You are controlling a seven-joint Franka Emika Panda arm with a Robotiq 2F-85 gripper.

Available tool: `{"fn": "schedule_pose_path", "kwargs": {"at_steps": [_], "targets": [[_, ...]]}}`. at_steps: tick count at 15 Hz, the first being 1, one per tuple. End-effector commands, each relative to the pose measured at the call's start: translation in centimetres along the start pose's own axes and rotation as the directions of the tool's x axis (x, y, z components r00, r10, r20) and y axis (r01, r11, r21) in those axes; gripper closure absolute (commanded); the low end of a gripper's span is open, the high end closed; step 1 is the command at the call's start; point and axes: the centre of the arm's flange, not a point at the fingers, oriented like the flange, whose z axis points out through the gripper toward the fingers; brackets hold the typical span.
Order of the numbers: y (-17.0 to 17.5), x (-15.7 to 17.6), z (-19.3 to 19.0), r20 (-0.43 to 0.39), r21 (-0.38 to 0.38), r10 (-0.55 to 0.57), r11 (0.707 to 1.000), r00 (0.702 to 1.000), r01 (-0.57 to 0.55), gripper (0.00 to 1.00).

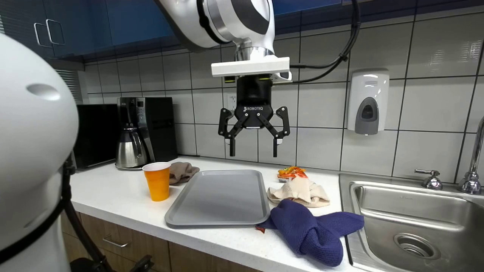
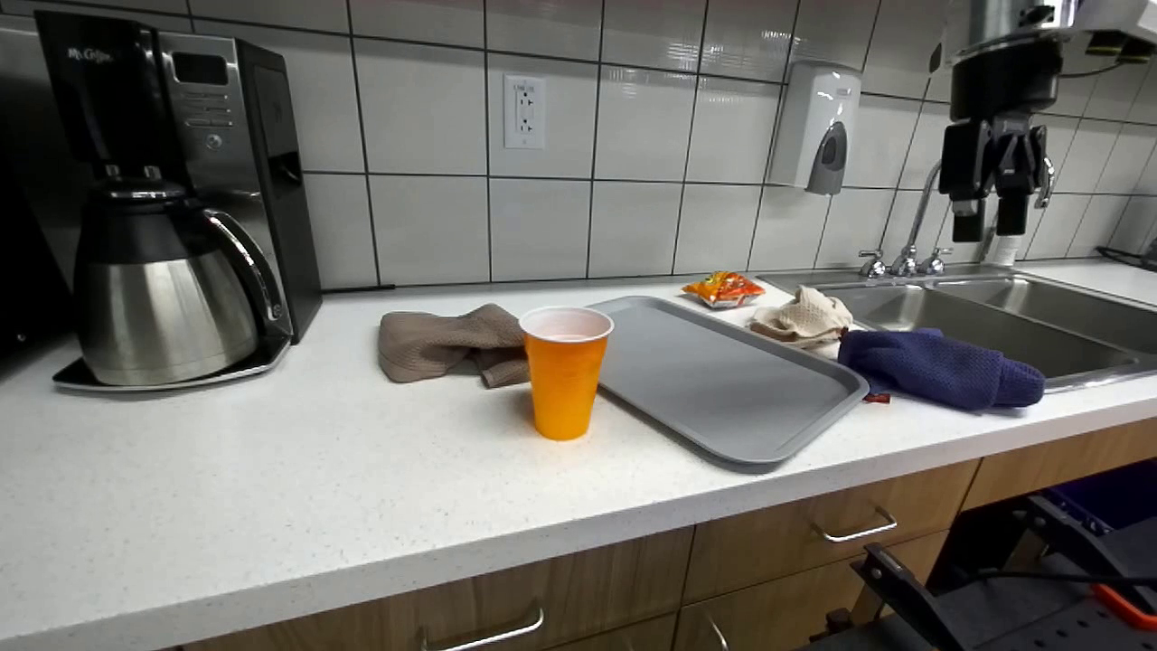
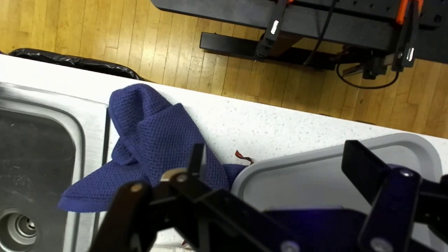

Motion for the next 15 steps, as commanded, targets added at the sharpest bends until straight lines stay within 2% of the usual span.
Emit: {"fn": "schedule_pose_path", "kwargs": {"at_steps": [1,8,15], "targets": [[3.4,-0.4,0.6,0.02,-0.011,-0.111,0.994,0.994,0.111,0.0],[8.5,-0.9,3.7,0.038,0.003,-0.307,0.952,0.951,0.307,0.0],[11.5,0.4,7.7,-0.004,-0.032,-0.433,0.901,0.901,0.433,0.0]]}}
